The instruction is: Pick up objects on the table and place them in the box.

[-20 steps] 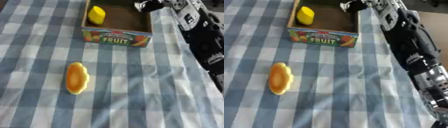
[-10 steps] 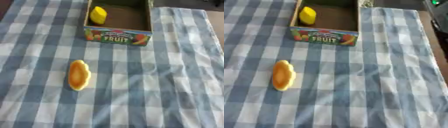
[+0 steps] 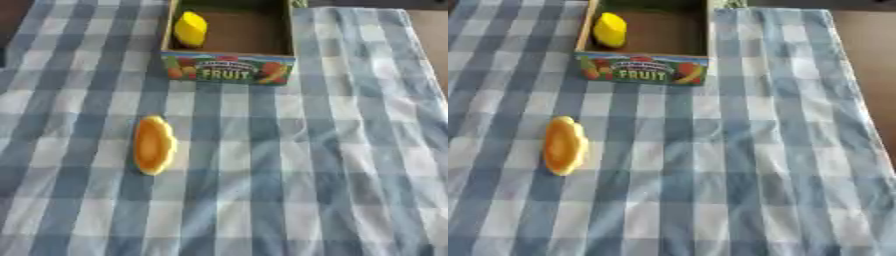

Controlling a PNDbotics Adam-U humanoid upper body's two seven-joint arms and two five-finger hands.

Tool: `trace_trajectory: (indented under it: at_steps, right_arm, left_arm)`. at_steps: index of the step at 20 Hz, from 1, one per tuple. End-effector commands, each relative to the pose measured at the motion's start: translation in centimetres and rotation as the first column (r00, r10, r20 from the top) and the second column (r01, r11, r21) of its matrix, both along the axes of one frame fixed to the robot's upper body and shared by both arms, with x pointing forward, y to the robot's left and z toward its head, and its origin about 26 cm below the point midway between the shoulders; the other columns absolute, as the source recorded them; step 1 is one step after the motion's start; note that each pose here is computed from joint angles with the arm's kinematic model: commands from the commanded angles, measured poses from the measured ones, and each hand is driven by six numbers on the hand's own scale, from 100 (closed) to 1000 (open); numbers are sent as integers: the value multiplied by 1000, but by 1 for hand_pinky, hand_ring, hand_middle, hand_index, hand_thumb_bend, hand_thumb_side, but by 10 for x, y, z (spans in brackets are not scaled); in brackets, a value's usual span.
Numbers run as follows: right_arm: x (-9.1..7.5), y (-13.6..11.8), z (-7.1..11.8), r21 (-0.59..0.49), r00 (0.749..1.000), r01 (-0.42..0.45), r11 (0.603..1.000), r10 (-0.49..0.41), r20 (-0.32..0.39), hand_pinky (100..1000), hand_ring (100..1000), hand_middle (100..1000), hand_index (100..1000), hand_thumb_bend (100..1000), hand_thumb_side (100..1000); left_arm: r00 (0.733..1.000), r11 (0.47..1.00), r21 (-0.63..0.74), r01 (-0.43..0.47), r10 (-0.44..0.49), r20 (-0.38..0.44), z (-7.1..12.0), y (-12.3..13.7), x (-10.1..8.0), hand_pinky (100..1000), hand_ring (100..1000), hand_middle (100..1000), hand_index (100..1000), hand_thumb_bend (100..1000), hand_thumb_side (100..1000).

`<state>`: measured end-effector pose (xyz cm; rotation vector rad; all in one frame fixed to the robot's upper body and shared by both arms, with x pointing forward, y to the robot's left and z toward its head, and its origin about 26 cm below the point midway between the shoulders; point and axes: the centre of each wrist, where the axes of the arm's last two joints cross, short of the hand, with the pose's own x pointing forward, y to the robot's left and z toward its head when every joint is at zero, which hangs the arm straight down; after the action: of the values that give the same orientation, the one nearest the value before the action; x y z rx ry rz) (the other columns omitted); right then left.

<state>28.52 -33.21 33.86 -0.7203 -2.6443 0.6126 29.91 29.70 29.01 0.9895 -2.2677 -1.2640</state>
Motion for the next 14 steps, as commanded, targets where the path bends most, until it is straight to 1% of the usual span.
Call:
trace_trajectory:
  at_steps: [1,4,5,7,9,12,13,14]
  right_arm:
    - [-8,-5,8,-18,998,2,1000,-1,69,842,961,721,815,100,162]
    - [-8,-6,4,-18,998,5,1000,-4,69,842,961,720,814,100,170]
    - [-8,-6,3,-18,998,5,1000,-3,67,842,961,719,813,100,172]
    - [-7,-5,1,-22,998,3,1000,-2,58,842,962,718,812,100,183]
    - [-6,-4,-1,-26,999,2,1000,-1,44,841,963,716,812,100,196]
    - [-6,-4,-4,-27,1000,5,1000,-5,24,841,965,712,808,100,215]
    - [-6,-4,-4,-26,1000,6,1000,-6,19,841,965,711,808,100,178]
    - [-5,-4,-5,-26,1000,6,1000,-6,13,841,966,710,806,100,226]
  left_arm:
    - [998,978,210,-10,23,-59,17,-2,-6,890,938,874,932,357,326]
    - [989,948,317,27,22,-148,16,-8,-5,902,955,888,931,379,348]
    - [984,941,335,41,20,-175,14,-10,-5,906,962,894,934,378,358]
    - [973,932,356,68,17,-230,10,-14,-4,914,970,901,936,404,347]
    - [961,922,377,84,26,-275,5,-17,-3,921,977,906,935,435,309]
    - [936,906,410,106,48,-348,-5,-19,-3,935,993,916,947,464,183]
    - [927,900,420,115,55,-371,-8,-19,-3,935,995,916,948,578,100]
    - [916,895,428,125,61,-395,-12,-20,-3,935,997,916,946,486,100]
